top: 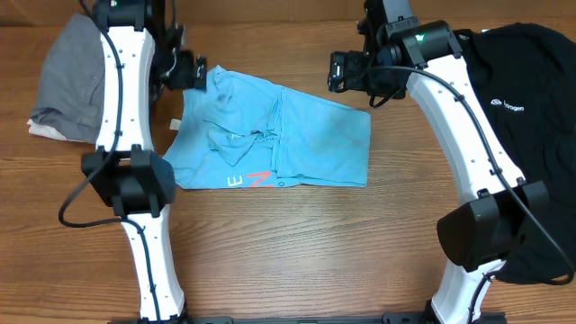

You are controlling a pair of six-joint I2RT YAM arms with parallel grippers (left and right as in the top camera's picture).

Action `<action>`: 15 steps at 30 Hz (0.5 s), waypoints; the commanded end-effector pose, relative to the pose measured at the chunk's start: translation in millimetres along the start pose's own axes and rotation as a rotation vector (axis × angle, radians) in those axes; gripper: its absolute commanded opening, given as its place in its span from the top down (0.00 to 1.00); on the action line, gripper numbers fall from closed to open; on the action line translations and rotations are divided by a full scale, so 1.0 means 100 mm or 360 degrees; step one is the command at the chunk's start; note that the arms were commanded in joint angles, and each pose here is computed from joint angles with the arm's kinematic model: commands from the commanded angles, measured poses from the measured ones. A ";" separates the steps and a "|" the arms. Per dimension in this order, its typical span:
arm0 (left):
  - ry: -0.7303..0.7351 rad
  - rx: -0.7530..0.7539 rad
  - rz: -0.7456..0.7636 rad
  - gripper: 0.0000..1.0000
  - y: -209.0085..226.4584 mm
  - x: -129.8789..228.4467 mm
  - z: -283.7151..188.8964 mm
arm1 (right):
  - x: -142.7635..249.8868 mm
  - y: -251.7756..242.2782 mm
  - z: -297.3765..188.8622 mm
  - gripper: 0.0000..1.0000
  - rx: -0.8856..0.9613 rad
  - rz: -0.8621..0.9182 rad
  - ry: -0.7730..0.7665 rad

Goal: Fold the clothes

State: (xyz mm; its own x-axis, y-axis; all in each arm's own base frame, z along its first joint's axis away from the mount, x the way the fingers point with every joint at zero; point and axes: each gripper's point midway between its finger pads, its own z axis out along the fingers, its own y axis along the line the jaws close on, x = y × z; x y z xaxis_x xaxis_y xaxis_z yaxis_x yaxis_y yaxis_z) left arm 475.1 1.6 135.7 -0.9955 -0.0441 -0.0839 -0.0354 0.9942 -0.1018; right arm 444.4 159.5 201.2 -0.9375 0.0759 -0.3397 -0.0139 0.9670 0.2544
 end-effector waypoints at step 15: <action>0.0095 0.0271 0.0402 0.02 0.07 0.16 1.13 | 0.09 -0.01 -0.01 0.00 0.0026 0.0001 0.0054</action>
State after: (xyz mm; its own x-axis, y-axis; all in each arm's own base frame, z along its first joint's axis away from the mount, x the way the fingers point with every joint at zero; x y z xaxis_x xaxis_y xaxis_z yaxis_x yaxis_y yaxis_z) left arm 475.3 4.4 29.6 -0.9849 0.1619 -0.0608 0.1711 0.9631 -0.2077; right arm 434.3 157.1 196.2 -0.9522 0.0703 -0.2973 -0.0040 0.9703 0.2419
